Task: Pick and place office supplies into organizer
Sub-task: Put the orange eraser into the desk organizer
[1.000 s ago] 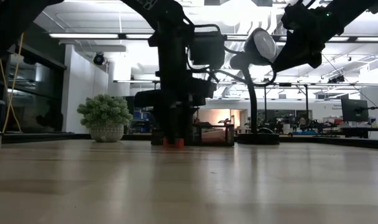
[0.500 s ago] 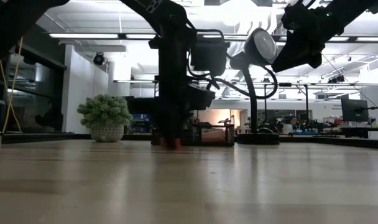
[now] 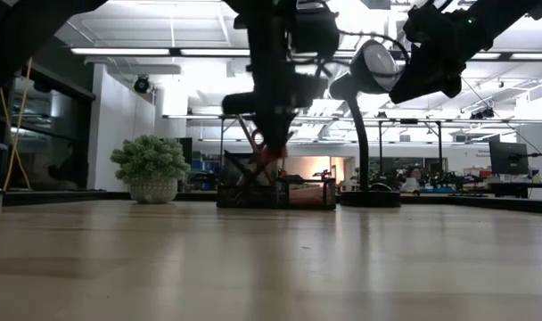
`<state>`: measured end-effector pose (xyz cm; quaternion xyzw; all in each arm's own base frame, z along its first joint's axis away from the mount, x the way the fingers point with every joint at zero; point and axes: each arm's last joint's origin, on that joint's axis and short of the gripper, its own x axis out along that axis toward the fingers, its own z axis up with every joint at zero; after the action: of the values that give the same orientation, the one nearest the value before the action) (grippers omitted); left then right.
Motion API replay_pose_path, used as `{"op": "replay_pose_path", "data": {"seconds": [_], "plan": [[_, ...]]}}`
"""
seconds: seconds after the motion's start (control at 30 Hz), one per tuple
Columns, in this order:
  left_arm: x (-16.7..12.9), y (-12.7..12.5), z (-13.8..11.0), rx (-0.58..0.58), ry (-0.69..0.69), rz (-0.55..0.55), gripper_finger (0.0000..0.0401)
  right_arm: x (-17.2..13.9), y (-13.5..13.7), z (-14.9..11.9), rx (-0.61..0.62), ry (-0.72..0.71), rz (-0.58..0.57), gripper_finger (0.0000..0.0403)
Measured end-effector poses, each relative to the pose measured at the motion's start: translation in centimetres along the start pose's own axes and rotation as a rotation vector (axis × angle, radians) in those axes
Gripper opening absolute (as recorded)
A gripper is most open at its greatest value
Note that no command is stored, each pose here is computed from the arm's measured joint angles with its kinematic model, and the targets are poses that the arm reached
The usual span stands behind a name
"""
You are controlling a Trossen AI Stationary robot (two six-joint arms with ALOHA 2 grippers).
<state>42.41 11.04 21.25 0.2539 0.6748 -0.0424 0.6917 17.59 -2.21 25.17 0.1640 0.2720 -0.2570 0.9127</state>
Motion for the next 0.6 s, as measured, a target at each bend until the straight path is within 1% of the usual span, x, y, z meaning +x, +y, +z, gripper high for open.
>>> {"op": "replay_pose_path", "data": {"seconds": [0.1, 0.17, 0.37, 0.5, 0.6], "plan": [[-1.1, 1.9, -0.6, -0.049, -0.03, 0.039, 0.0006, 0.0, 0.0, 0.0, 0.0, 0.0, 0.0, 0.0078], [-1.0, 2.9, -1.4, -0.077, -0.023, 0.047, 0.0006, 0.0, 0.0, 0.0, -0.001, 0.0, 0.0, 0.0078], [-0.1, 4.8, -4.4, -0.155, -0.008, -0.066, 0.0006, 0.0, 0.0, 0.0, -0.002, 0.003, 0.005, 0.0078], [0.2, 5.7, -5.5, -0.193, -0.008, -0.085, 0.0003, 0.0, 0.0, 0.0, -0.003, 0.002, 0.003, 0.0078], [0.3, 5.8, -5.7, -0.197, -0.02, -0.107, 0.0004, 0.0, 0.0, 0.0, -0.003, 0.002, 0.003, 0.0078]]}}
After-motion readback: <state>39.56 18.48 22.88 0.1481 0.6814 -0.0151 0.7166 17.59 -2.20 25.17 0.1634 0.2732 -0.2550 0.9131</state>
